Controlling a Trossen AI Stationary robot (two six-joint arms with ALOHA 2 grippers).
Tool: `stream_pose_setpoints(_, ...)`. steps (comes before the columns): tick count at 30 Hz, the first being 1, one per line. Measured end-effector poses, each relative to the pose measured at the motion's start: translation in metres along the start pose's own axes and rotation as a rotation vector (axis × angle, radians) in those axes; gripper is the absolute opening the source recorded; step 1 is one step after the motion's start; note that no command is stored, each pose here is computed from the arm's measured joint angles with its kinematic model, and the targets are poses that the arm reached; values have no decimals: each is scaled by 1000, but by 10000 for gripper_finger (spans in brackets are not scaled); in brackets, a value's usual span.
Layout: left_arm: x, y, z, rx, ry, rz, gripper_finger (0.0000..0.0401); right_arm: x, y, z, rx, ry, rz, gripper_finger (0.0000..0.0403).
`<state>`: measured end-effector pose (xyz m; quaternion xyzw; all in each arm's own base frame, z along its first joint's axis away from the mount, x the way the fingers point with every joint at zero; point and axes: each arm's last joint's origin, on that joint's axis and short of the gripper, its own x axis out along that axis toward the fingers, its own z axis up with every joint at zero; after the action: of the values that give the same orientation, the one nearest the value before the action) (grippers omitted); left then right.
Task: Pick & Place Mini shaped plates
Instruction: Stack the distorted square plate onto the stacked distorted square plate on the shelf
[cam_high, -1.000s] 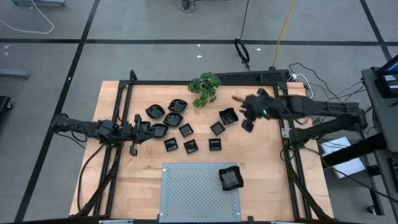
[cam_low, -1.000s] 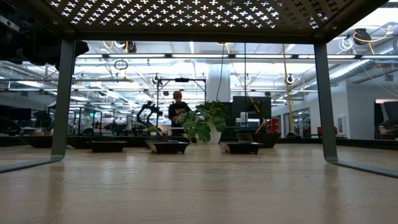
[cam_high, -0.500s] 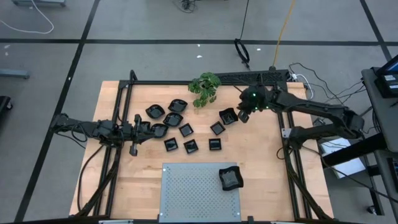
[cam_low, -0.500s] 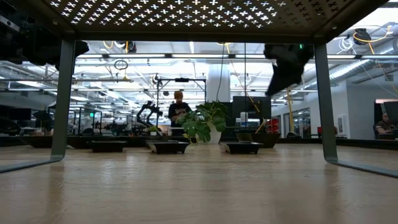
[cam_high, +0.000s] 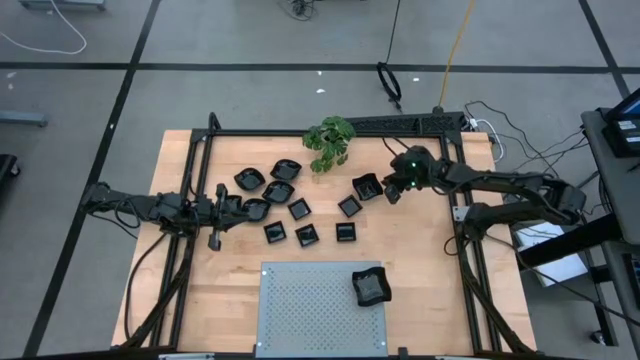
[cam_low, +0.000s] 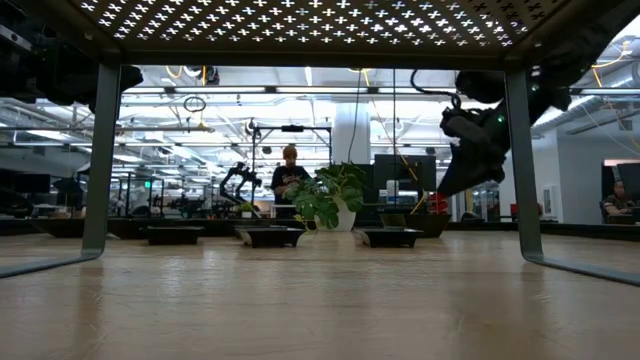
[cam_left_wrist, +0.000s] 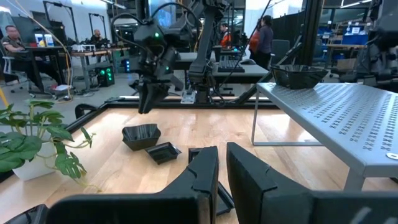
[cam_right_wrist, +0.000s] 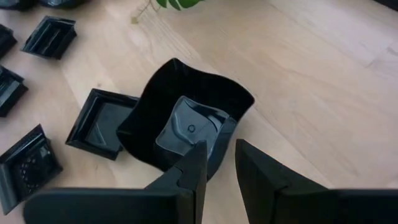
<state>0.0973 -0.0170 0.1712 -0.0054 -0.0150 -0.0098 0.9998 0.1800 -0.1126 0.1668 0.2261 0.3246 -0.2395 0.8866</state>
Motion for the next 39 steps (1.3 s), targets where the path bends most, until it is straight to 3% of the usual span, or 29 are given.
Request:
stream_pose_setpoints(17, 0, 0, 0, 0, 0, 0, 35, 25, -11, -8, 89, 55, -31, 75)
stream_pose_setpoints(23, 0, 0, 0, 0, 0, 0, 35, 29, -9, -7, 114, 57, 57, 75)
stream_pose_setpoints(39, 0, 0, 0, 0, 0, 0, 35, 29, -9, -7, 146, 50, 48, 75)
